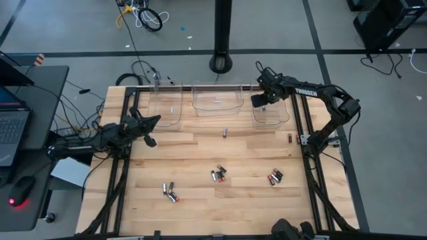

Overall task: Sort batteries
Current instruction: Put the black battery into the middle transparent bin

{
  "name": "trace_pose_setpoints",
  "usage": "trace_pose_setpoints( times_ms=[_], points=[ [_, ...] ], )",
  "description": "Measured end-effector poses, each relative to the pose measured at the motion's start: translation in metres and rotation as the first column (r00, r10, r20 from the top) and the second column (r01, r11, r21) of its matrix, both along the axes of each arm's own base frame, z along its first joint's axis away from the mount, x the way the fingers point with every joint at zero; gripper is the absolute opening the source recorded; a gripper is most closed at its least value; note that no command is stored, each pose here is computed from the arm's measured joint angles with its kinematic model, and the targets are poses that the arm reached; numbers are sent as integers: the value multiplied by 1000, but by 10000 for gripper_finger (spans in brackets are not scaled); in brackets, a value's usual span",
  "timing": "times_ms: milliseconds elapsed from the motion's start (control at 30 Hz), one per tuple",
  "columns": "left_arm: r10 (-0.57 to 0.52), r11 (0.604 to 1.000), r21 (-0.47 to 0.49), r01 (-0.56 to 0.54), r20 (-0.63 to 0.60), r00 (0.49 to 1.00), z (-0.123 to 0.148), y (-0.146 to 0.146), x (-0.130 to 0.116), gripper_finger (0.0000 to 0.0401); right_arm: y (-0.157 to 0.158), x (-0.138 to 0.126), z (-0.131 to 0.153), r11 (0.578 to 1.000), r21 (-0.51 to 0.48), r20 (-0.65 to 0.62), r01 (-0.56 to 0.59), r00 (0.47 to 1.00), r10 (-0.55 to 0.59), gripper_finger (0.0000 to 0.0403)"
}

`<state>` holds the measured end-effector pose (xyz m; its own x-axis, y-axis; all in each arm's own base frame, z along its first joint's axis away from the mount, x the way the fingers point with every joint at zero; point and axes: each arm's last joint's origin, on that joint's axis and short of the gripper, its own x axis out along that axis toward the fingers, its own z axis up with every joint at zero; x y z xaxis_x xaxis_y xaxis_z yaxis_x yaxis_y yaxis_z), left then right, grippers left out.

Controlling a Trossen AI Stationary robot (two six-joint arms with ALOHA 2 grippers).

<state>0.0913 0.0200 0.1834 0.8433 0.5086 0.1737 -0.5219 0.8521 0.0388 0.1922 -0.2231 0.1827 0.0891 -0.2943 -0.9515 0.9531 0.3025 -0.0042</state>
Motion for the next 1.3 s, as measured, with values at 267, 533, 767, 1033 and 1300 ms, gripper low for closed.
trace_pose_setpoints(
  times_ms=[267, 533, 767, 1033, 1300],
  points=[
    [0, 1000, 0, 0, 0, 1000, 0, 0, 0, 17, 24, 36, 62, 968, -2, -149, -249, 958, 246, 12],
    [0, 1000, 0, 0, 0, 1000, 0, 0, 0, 17, 89, 65, 112, 877, -118, -127, -465, 883, 452, 9],
    [0, 1000, 0, 0, 0, 1000, 0, 0, 0, 17, 159, 80, 117, 731, -262, -14, -630, 760, 650, 12],
    [0, 1000, 0, 0, 0, 1000, 0, 0, 0, 17, 216, 102, 81, 665, -323, 136, -673, 662, 737, 18],
    [0, 1000, 1, 0, 0, 1000, 0, 0, 0, 17, 256, 124, 46, 660, -267, 215, -702, 624, 751, 30]
  ],
)
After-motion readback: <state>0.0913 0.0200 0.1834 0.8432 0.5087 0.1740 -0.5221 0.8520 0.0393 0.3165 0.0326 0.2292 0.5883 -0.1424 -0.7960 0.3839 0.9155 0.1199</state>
